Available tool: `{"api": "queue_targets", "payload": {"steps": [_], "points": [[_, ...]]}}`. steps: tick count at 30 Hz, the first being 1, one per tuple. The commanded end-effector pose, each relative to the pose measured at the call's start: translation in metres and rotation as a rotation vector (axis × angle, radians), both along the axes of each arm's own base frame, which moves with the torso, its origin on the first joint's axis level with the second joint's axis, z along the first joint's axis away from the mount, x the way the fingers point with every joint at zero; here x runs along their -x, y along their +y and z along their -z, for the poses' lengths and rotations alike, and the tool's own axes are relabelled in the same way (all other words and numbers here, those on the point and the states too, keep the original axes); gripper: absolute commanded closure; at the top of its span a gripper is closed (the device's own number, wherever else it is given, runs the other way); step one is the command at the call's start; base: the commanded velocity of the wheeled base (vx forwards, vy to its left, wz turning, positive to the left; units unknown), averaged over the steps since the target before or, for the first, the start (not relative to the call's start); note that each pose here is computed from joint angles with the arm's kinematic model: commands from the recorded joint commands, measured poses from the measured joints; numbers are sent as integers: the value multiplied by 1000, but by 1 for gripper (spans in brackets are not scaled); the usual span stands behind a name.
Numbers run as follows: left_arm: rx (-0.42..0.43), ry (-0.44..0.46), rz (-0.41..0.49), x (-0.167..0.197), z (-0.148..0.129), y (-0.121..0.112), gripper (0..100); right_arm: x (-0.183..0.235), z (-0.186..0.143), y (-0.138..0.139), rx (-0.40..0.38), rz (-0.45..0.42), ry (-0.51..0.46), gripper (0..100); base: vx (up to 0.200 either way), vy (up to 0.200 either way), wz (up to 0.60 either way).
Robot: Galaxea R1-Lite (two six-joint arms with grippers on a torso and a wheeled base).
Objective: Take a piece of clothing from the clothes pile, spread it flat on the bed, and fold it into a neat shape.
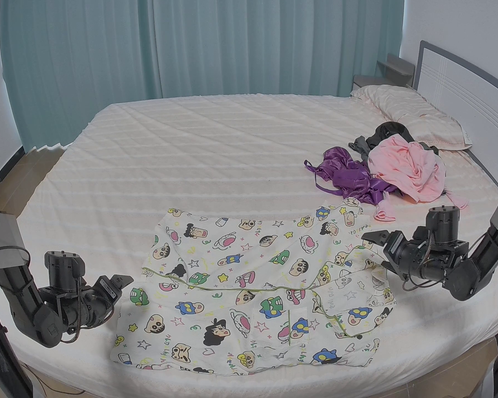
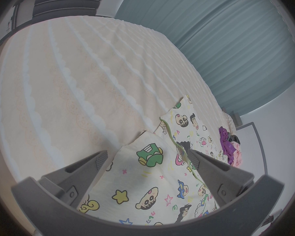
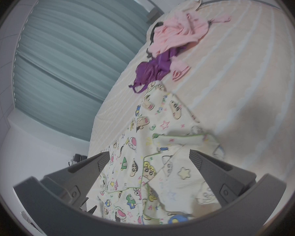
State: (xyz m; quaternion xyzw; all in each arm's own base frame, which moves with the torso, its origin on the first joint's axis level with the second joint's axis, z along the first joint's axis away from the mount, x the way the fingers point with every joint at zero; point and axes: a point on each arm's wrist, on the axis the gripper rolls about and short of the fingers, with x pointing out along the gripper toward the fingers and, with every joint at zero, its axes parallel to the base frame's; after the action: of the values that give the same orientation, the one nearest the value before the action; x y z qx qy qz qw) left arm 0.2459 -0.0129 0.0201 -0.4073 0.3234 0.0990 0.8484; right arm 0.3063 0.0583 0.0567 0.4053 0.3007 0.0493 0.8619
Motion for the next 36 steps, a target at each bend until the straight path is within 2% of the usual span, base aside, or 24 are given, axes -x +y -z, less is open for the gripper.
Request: {"api": "queue_targets", "payload": {"steps": [1,5,9,12,16,20,25,30,36], "points": [[7,12,4,3,1,-1,0,-18,-1,27,-7,-72,6,0,0,0,0],[8,14,8,3,1,-2,0,-31,14,35,10,-82,77,0,0,0,0],[8,17,8,3,2,-2,0,-53,28,31,11,-54,85,0,0,0,0],[8,17,8,3,2,-2,0,-75,35,19,12,-10,81,0,0,0,0],[8,15,8,3,2,-2,0,-94,48,-2,20,52,146,0,0,0,0],[8,15,8,3,2,-2,0,-107,57,-26,21,119,159,0,0,0,0],[8,15,8,3,2,-2,0,-112,59,-42,17,155,152,0,0,0,0],[8,15,8,3,2,-2,0,-110,60,-42,16,157,158,0,0,0,0],[8,15,9,4,2,-3,0,-92,34,-41,30,149,134,0,0,0,0]]}}
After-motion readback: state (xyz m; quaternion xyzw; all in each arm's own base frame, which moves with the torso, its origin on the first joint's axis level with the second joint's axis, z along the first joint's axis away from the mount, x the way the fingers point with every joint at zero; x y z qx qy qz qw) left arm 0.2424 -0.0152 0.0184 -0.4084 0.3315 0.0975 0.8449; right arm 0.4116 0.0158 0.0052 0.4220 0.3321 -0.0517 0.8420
